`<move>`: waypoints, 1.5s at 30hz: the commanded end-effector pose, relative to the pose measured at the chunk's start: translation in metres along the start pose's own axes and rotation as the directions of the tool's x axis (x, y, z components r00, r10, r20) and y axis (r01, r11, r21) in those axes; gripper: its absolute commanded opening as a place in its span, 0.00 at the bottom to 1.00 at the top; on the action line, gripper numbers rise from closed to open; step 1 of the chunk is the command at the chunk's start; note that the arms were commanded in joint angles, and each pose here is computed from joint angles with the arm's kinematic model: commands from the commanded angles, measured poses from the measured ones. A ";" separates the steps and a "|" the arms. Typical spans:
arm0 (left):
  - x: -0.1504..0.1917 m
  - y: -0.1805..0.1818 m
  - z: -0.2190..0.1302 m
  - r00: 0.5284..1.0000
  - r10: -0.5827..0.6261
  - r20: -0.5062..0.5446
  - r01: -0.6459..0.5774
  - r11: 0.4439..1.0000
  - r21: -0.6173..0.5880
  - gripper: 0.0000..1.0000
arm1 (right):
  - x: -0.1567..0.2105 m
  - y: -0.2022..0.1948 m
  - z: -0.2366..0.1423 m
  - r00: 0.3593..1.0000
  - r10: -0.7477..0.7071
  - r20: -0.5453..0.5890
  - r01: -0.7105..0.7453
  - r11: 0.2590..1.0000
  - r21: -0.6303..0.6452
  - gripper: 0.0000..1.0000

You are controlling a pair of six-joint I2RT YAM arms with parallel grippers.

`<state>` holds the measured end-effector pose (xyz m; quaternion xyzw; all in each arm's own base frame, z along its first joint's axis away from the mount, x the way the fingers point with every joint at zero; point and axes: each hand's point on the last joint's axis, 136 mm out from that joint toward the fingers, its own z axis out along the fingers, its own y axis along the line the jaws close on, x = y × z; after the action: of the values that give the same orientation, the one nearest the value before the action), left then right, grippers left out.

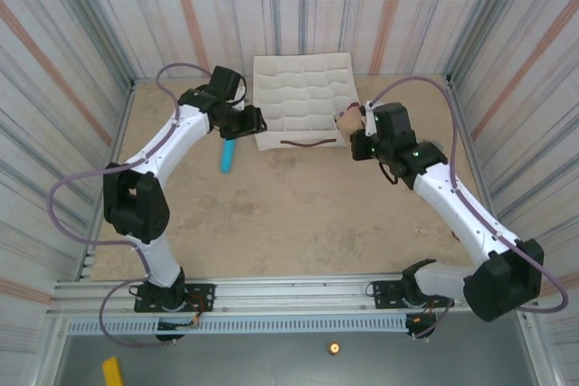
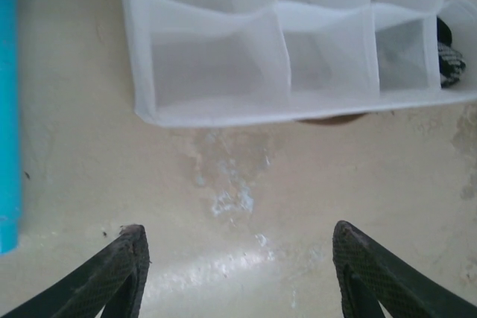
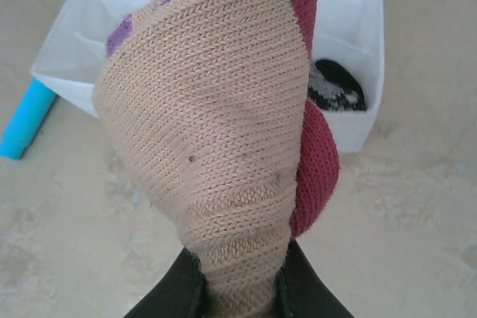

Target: Roll the socks

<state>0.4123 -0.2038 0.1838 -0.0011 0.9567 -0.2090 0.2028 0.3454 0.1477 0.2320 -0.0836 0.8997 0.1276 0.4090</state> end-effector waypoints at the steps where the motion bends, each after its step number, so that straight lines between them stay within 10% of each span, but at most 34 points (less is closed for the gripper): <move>1: -0.008 0.020 0.013 0.999 0.046 -0.016 -0.047 0.994 -0.097 0.65 | -0.006 0.002 0.008 0.990 -0.137 -0.038 0.137 0.990 0.010 0.00; 21: -0.012 0.059 0.081 0.995 0.021 -0.096 -0.042 0.974 -0.223 0.38 | -0.017 0.014 0.009 0.972 -0.233 0.015 0.233 0.971 -0.044 0.00; 26: -0.005 0.054 0.069 0.995 0.042 -0.095 -0.060 0.979 -0.195 0.12 | -0.026 0.020 0.011 0.966 -0.258 0.022 0.259 0.963 -0.067 0.00; 45: 0.037 0.052 0.056 0.989 0.093 -0.118 -0.116 0.973 -0.202 0.04 | 0.003 0.049 0.052 0.933 -0.303 -0.194 0.249 0.933 -0.258 0.00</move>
<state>0.4071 -0.1854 0.0888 0.0416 0.9843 -0.0956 0.1426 0.3772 0.1954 0.2041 -0.2406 0.9039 0.1360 0.3265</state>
